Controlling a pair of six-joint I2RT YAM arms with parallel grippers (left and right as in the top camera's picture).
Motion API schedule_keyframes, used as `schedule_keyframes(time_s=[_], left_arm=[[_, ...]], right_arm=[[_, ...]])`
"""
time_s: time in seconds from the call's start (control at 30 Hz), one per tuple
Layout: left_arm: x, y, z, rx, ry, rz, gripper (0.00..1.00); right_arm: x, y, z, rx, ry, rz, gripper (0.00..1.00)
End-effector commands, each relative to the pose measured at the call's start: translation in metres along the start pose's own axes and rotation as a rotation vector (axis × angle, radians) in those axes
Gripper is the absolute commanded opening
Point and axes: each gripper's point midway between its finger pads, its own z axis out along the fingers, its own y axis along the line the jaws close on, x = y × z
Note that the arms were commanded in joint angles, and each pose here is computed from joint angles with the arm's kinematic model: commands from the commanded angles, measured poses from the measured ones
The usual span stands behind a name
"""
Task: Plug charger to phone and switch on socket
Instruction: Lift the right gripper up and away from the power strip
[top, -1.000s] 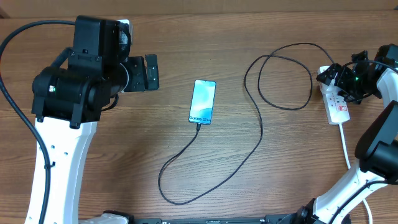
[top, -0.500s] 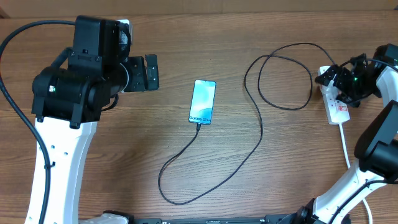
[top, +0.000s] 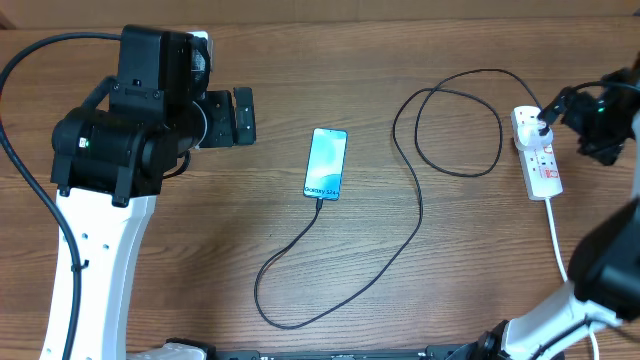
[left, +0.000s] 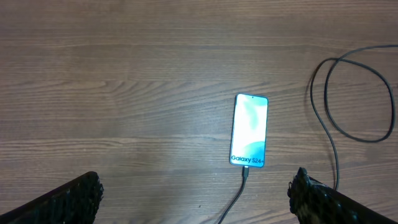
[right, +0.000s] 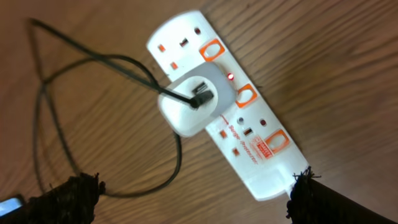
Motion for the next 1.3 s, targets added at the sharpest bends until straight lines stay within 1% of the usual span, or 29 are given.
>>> schedule_keyframes(time_s=[0.0, 0.13, 0.27, 0.5, 0.63, 1.27], left_arm=[[-0.001, 0.0, 0.001, -0.009, -0.001, 0.031, 0.99], [-0.001, 0.0, 0.001, -0.009, -0.001, 0.031, 0.99], [-0.001, 0.0, 0.001, -0.009, -0.001, 0.031, 0.99], [-0.001, 0.0, 0.001, -0.009, -0.001, 0.031, 0.99], [-0.001, 0.0, 0.001, -0.009, -0.001, 0.031, 0.99], [-0.001, 0.0, 0.001, -0.009, -0.001, 0.031, 1.0]], right_arm=[[-0.01, 0.015, -0.067, -0.011, -0.16, 0.014, 1.0], [0.003, 0.022, -0.111, -0.025, -0.233, 0.015, 1.0], [0.02, 0.026, -0.145, -0.035, -0.279, 0.008, 1.0], [0.048, 0.03, -0.187, -0.049, -0.338, -0.005, 1.0], [0.053, 0.031, -0.194, -0.052, -0.354, -0.009, 1.0], [0.053, 0.031, -0.193, -0.051, -0.346, -0.007, 1.0]])
